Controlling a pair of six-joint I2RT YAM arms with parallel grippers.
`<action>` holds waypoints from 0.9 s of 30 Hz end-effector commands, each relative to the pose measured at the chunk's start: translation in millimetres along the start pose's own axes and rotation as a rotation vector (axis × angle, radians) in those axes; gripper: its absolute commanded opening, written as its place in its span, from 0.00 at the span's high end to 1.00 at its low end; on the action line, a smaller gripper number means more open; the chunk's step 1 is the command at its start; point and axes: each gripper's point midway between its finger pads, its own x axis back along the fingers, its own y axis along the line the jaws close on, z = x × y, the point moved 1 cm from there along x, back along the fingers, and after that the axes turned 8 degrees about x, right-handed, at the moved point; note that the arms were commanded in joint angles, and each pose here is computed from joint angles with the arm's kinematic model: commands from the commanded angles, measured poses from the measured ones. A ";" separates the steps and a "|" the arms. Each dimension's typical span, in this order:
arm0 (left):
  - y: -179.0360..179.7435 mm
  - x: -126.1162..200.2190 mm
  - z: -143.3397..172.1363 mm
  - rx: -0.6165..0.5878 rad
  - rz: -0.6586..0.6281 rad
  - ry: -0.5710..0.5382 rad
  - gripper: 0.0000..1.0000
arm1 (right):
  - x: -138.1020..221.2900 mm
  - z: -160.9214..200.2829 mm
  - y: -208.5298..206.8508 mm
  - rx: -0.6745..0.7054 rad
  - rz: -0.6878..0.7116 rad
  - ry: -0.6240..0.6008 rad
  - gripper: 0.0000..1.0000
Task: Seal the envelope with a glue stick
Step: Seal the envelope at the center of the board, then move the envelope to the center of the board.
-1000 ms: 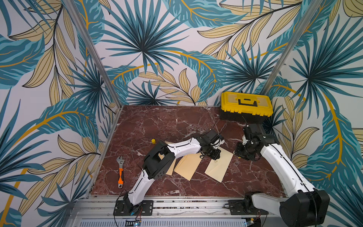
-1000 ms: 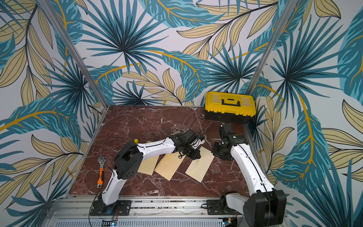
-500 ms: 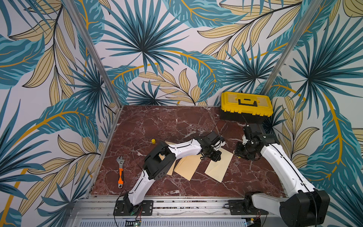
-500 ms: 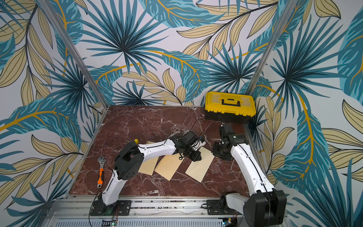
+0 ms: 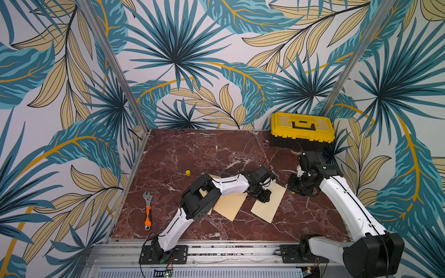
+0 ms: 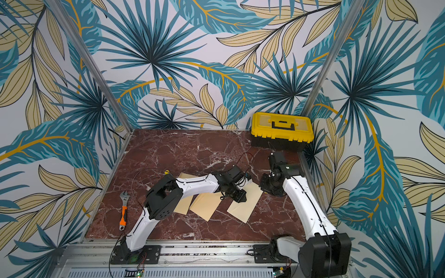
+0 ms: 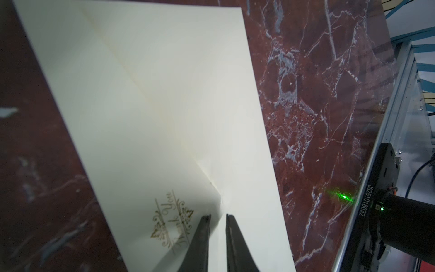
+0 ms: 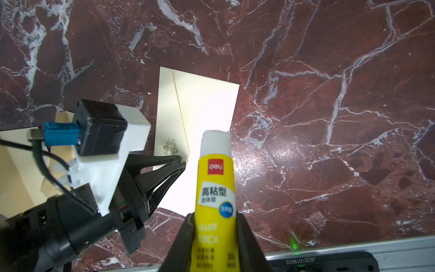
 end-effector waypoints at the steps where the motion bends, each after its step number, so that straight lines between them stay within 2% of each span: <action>1: -9.0 28.6 -17.7 -0.020 -0.003 -0.068 0.82 | 9.3 -0.4 1.0 0.004 -0.013 -0.013 1.00; 8: -20.6 94.2 -52.5 -0.014 0.034 -0.207 0.81 | 14.3 -4.1 5.3 0.014 -0.040 -0.042 1.00; 13: -17.3 129.0 -63.1 -0.013 0.026 -0.275 0.80 | 15.4 -8.2 9.3 0.021 -0.062 -0.063 1.00; 18: -3.0 146.7 -65.2 0.022 0.018 -0.314 0.79 | 12.9 -9.2 14.4 0.024 -0.089 -0.057 1.00; 27: 14.2 156.2 -57.6 0.053 -0.010 -0.328 0.78 | 10.2 -13.7 17.8 0.034 -0.103 -0.064 1.00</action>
